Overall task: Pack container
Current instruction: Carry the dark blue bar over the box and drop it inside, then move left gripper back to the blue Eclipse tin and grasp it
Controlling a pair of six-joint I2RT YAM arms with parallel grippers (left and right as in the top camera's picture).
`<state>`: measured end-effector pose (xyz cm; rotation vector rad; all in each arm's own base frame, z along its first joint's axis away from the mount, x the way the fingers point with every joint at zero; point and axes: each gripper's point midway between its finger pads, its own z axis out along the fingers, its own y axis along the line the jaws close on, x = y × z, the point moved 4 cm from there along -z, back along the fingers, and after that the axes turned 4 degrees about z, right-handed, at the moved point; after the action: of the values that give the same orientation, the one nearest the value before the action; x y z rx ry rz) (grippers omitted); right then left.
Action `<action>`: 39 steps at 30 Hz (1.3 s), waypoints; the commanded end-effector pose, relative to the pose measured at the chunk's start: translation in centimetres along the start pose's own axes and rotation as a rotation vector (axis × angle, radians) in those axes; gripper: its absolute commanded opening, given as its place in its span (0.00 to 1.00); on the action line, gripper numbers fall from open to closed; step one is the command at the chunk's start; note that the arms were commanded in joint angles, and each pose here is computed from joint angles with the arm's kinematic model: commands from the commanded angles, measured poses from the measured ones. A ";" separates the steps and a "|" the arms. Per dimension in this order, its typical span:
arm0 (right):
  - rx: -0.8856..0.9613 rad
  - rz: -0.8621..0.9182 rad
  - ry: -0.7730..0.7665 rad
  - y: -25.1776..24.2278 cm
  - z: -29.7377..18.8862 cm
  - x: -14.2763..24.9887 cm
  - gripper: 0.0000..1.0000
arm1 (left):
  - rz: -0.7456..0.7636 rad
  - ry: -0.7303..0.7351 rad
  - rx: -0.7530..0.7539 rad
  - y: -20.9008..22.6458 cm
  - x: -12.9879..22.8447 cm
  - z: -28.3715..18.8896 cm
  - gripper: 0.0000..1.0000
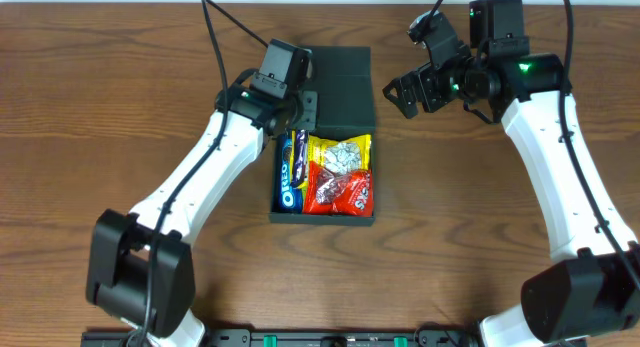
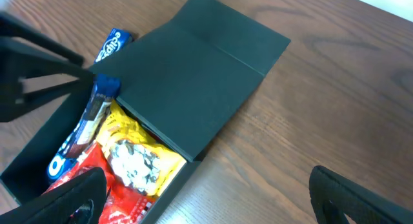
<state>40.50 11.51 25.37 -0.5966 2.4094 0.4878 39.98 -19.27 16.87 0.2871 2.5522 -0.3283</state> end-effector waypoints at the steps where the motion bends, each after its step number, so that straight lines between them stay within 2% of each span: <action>1: 0.008 0.016 -0.014 -0.3 -0.5 -0.3 0.99 | -0.001 0.021 -0.019 0.6 0.2 2.2 0.29; 7: 0.008 0.016 -0.014 -0.3 -0.5 -0.3 0.99 | 0.007 0.066 -0.029 0.9 1.2 4.4 0.30; 13: 0.008 0.015 -0.015 -0.3 -0.5 -0.3 0.99 | 0.015 0.167 -0.084 1.9 3.3 4.3 0.28; 21: 0.009 0.015 -0.015 -0.3 -0.5 -0.3 0.99 | 0.010 0.272 -0.104 2.3 5.4 3.7 0.16; 29: 0.009 0.013 -0.018 -0.3 -0.5 -0.4 0.99 | 0.022 0.204 -0.088 1.7 3.9 0.8 0.15; 33: 0.009 0.014 -0.018 -0.3 -0.5 -0.4 0.99 | 0.029 0.182 -0.079 1.4 3.5 -0.5 0.08; 39: 0.009 0.014 -0.018 -0.3 -0.5 -0.4 0.99 | 0.082 0.248 -0.073 0.5 5.0 -1.0 0.06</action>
<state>40.54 11.52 25.41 -0.5967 2.4063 0.4871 36.31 -17.58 14.86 0.3541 2.7710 -0.1895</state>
